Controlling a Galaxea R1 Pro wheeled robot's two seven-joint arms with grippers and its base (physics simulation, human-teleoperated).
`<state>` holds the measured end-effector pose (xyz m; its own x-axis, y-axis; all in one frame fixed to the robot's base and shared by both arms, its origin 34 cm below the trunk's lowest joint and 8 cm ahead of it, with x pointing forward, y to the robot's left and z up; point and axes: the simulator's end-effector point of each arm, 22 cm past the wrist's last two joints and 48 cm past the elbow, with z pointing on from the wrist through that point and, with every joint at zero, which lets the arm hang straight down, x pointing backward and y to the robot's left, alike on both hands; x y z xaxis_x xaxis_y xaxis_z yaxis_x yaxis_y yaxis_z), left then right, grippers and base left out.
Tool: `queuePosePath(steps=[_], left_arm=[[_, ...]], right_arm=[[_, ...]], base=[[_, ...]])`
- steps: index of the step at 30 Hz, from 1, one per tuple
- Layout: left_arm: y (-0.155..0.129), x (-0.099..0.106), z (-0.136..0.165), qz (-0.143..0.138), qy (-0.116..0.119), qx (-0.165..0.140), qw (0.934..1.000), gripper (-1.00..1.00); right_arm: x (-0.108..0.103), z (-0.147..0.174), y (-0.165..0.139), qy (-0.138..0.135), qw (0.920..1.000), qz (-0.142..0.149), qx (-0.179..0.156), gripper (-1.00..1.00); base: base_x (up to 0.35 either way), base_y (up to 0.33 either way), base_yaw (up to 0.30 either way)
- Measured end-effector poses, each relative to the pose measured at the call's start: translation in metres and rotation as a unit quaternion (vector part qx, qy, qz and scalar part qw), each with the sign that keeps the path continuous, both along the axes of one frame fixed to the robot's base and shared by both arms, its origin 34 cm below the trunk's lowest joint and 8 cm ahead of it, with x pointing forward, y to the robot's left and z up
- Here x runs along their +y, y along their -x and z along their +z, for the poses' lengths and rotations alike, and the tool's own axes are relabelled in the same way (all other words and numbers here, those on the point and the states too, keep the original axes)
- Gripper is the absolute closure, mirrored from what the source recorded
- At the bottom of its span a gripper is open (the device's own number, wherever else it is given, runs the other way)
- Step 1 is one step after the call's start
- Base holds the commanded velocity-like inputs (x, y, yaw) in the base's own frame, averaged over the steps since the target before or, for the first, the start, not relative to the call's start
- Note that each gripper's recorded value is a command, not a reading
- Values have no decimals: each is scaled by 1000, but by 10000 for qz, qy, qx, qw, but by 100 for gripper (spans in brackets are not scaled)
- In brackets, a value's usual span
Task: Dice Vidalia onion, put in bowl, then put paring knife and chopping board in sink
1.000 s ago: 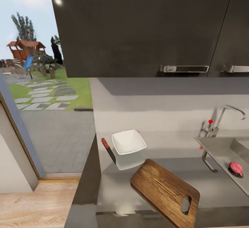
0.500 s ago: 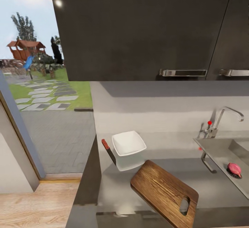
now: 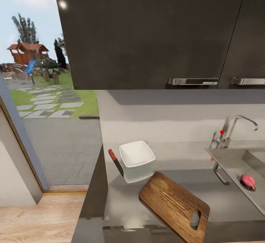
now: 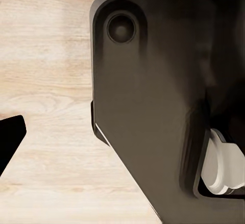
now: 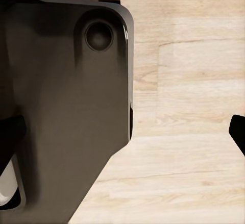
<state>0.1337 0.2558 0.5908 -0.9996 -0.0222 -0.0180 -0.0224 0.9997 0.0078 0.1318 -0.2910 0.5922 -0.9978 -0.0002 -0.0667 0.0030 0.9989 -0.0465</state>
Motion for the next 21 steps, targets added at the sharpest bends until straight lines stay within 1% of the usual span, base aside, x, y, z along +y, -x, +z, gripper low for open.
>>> queuePosePath(steps=[6, 9, 13, 19, 21], left_arm=[[2, 0, 5, 0, 0, 1, 10000, -100], [3, 0, 8, 0, 0, -2, 10000, -100], [5, 0, 11, 0, 0, 0, 10000, -100], [7, 0, 16, 0, 2, -5, 10000, -100], [8, -1, 17, 0, 4, -4, 10000, -100]], right_arm=[[0, 5, 2, 0, 10000, 0, -1, -100], [0, 8, 3, 0, 10000, -1, 0, -100], [0, 11, 5, 0, 10000, 0, 0, -100], [0, 16, 7, 0, 10000, 0, 0, -100], [0, 17, 8, 0, 10000, 0, 2, -100]], base=[[16, 0, 0], [130, 0, 0], [207, 0, 0], [319, 0, 0], [209, 0, 0]])
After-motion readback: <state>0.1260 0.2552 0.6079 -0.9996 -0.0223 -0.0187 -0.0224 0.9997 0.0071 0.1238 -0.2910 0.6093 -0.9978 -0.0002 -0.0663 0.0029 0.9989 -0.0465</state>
